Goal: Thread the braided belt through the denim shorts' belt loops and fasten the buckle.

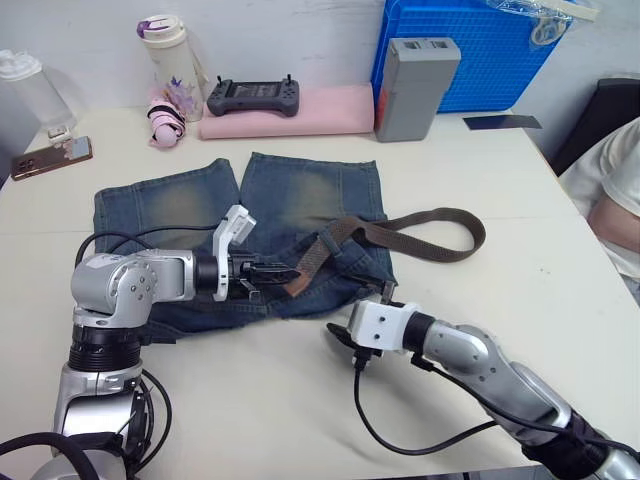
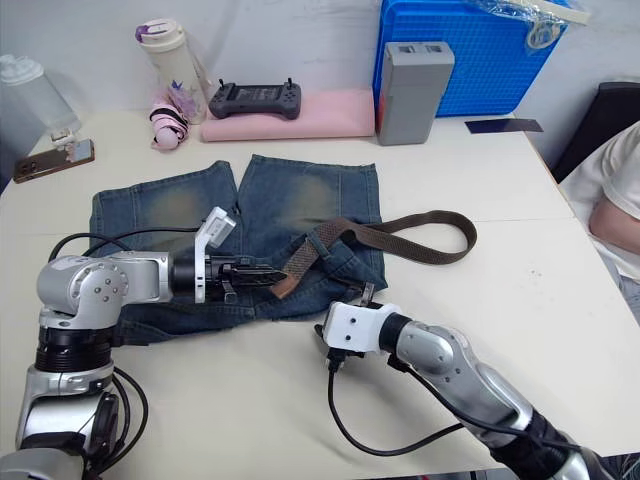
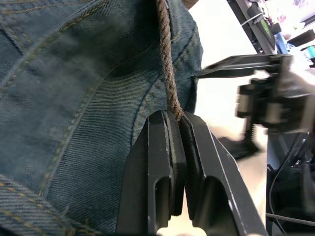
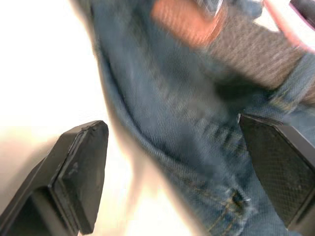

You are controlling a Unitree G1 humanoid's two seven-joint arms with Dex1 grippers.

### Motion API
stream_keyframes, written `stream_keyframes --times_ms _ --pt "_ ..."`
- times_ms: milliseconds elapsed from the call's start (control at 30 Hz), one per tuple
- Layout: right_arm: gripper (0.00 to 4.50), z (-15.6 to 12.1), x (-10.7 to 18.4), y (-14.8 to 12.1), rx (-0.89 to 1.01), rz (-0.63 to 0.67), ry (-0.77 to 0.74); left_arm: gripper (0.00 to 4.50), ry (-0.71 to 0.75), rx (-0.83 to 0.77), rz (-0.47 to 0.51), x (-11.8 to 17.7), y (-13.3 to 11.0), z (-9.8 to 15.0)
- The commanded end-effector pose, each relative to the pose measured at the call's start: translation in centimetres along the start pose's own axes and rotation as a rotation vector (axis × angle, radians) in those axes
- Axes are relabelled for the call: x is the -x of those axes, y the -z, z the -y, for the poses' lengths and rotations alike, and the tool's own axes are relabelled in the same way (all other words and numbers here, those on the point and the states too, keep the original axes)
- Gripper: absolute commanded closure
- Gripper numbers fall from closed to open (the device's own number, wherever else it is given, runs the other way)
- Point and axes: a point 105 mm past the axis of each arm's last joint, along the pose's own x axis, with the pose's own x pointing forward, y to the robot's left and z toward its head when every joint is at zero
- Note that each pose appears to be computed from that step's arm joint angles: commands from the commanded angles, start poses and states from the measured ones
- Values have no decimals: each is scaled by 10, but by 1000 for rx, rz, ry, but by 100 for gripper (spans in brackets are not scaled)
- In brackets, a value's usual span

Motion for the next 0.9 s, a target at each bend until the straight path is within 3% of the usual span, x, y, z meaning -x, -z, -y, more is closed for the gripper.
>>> stream_keyframes --times_ms 33,100,333,367,733,900 --pt "28 -2 -8 20 47 -109 22 450 22 -67 43 6 -9 10" --pt "88 0 -11 27 -19 -148 57 450 17 -73 47 8 -10 10" --pt "424 16 1 53 -130 -274 135 450 -17 -130 3 12 -6 4" --pt "447 17 2 55 -130 -281 138 450 -23 -143 -7 12 -5 3" --pt "447 36 76 98 -141 -457 193 450 37 -223 -63 23 3 -1" --pt "447 41 80 95 -163 -446 216 450 85 -246 -66 17 7 7"
